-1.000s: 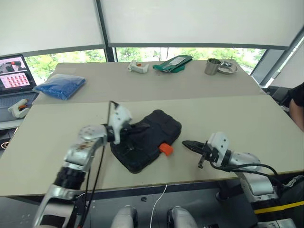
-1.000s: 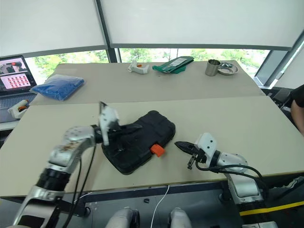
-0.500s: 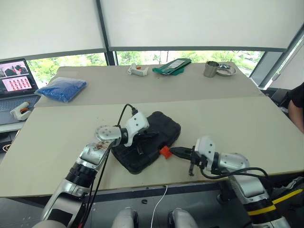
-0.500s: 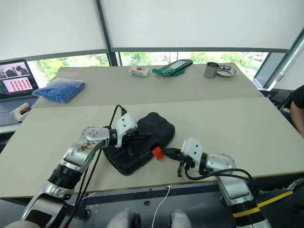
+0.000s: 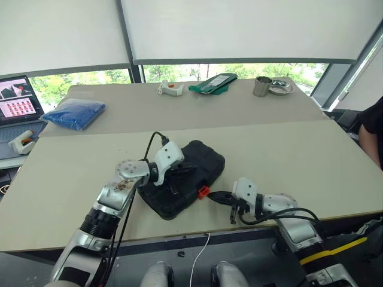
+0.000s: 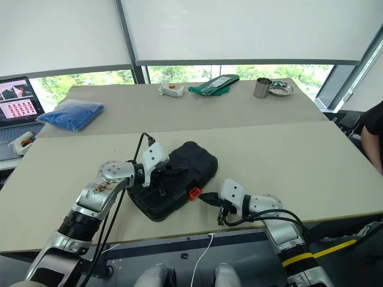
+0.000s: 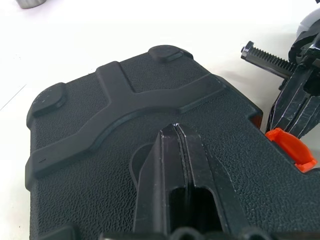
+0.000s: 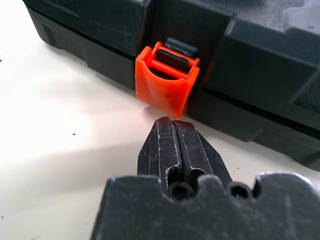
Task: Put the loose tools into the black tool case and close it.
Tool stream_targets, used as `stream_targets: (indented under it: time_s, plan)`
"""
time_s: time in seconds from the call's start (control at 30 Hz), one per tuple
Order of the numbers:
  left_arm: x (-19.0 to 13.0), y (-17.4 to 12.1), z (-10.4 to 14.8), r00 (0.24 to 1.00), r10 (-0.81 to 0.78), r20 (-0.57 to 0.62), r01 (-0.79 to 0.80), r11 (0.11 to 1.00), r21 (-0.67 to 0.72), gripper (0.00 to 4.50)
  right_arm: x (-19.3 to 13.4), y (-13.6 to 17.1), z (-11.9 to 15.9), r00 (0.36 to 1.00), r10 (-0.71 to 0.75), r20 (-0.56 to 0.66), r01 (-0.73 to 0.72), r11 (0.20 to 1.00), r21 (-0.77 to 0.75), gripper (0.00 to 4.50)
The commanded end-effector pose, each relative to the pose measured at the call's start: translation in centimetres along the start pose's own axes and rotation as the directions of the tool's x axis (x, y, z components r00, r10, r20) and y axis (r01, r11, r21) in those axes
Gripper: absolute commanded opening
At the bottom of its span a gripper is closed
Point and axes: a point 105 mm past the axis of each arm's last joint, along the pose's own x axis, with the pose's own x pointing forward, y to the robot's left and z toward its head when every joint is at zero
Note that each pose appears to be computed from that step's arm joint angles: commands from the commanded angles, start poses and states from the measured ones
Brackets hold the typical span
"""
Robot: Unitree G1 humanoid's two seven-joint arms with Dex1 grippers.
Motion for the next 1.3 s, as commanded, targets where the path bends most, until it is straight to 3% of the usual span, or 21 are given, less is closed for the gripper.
stream_targets:
  time_s: [0.03,0.4,0.53,0.87,1.13,1.3]
  plan:
    - [0.2,-1.2,-3.8,0.993,-0.033,-0.111,0.021,0.994,-0.108,0.02,0.9,0.1,1.5,0.998,0.026,0.060,-0.025,1.000,-0.008,0.00]
    - [0.3,-1.1,-4.1,0.990,-0.039,-0.135,0.024,0.994,-0.110,0.02,2.1,0.2,3.6,0.988,0.045,0.145,-0.052,0.997,0.048,0.00]
    - [0.2,-1.2,-4.3,0.989,-0.040,-0.142,0.024,0.993,-0.114,0.02,1.9,-0.1,5.2,0.977,0.036,0.210,-0.036,0.999,-0.005,0.00]
    - [0.1,-1.4,-4.8,0.987,-0.048,-0.152,0.029,0.992,-0.123,0.02,0.9,-1.1,7.6,0.976,0.058,0.211,-0.032,0.992,-0.126,0.00]
    - [0.4,-1.7,-5.0,0.987,-0.061,-0.151,0.041,0.990,-0.134,0.02,1.3,-1.1,6.4,0.982,0.054,0.182,-0.039,0.996,-0.084,0.00]
    - [0.2,-1.5,-4.9,0.990,-0.043,-0.135,0.024,0.991,-0.135,0.02,-0.1,-0.5,6.1,0.982,0.080,0.171,-0.073,0.996,-0.048,0.00]
